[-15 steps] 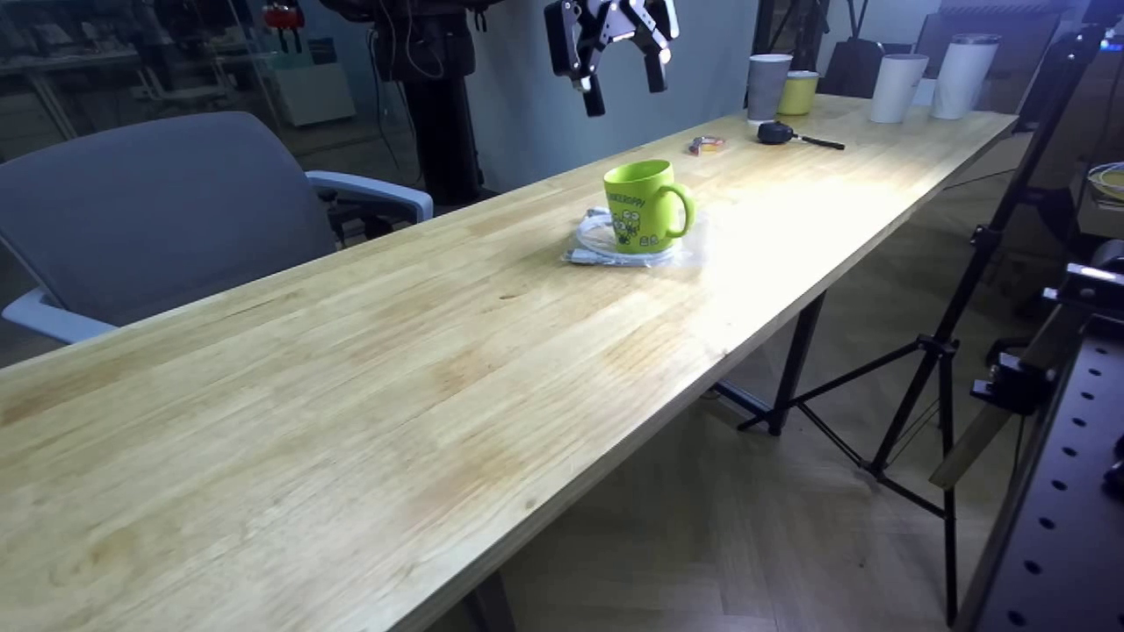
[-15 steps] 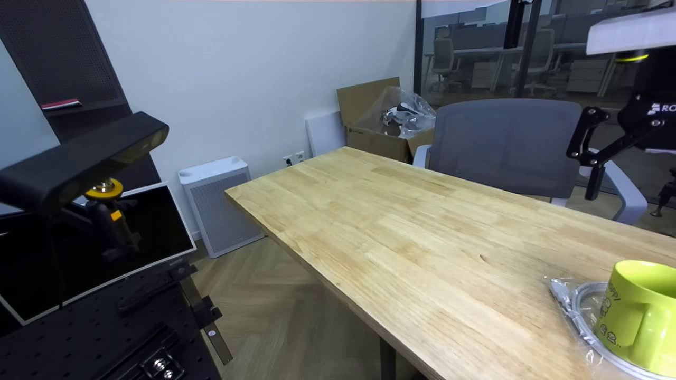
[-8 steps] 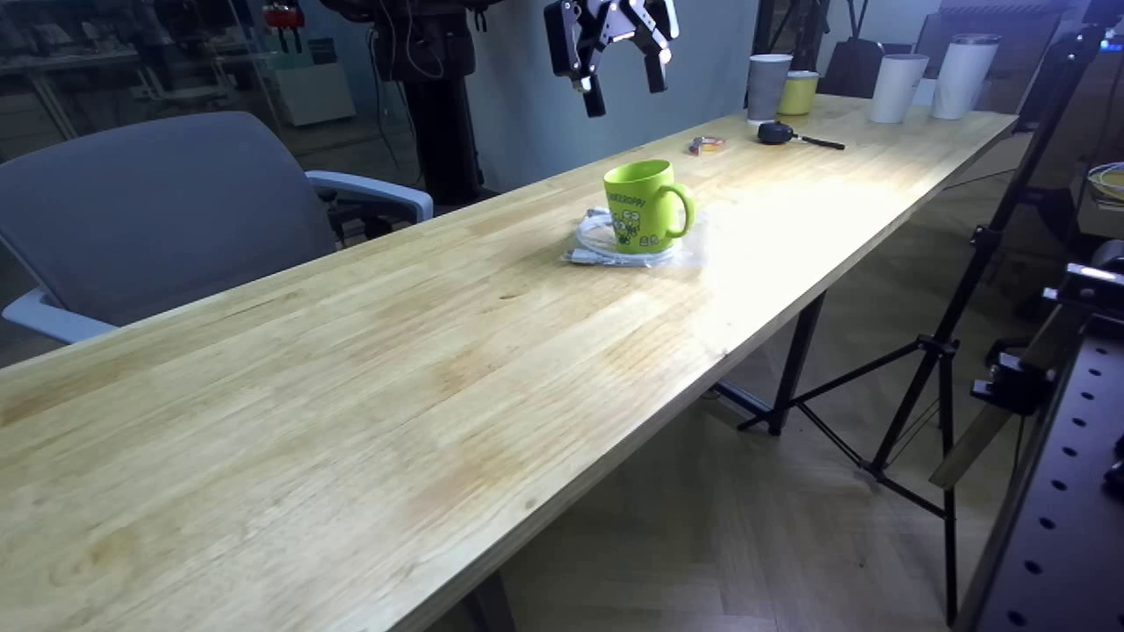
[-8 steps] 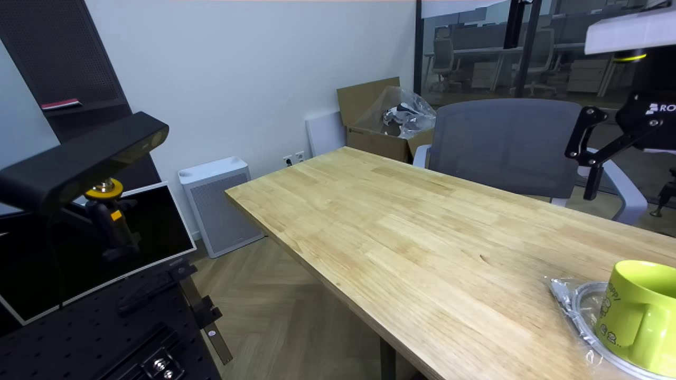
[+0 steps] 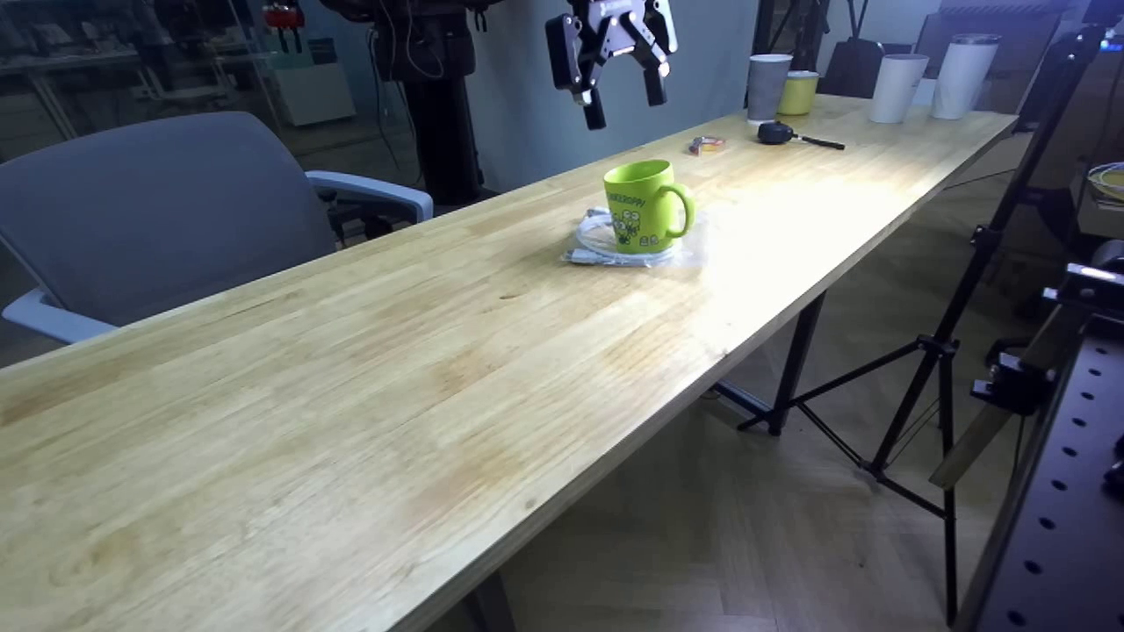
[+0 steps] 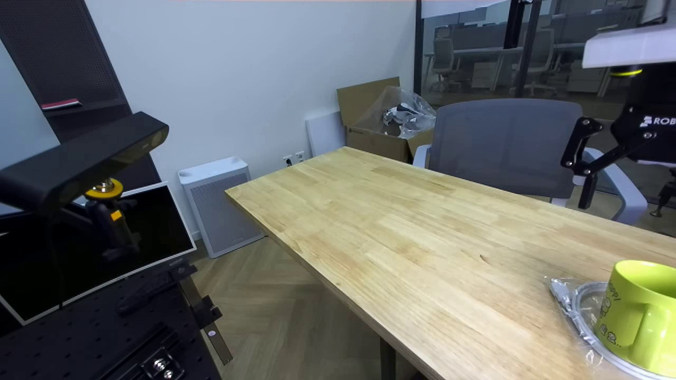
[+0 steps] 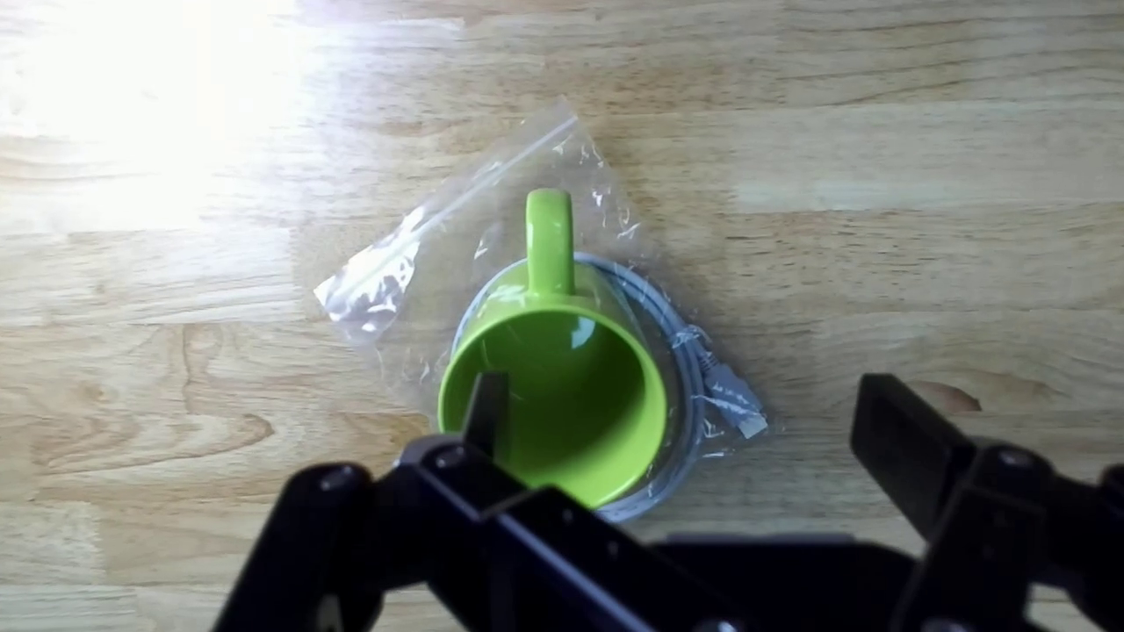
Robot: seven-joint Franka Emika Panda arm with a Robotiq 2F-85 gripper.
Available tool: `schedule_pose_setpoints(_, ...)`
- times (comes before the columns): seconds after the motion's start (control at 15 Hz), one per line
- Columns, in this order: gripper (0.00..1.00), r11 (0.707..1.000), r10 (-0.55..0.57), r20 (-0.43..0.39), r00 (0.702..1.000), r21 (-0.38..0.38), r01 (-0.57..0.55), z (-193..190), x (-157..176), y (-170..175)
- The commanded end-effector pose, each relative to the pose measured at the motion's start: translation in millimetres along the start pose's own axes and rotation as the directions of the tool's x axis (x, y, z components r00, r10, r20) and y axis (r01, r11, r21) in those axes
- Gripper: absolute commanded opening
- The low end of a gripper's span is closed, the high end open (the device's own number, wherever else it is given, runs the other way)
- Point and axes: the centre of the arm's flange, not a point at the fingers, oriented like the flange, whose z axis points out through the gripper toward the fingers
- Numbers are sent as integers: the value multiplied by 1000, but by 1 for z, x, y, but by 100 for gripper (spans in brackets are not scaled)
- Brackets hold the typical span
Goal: Move the green cup to the left
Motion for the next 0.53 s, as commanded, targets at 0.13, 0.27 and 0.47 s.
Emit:
schedule_pose_setpoints(0.13,100,1000,-14,-41,999,12,14,28,12,-4)
schedule_pose_setpoints(0.27,100,1000,-20,-44,999,14,21,36,14,-6)
schedule_pose_setpoints(0.47,100,999,-25,-41,999,21,26,47,16,-9)
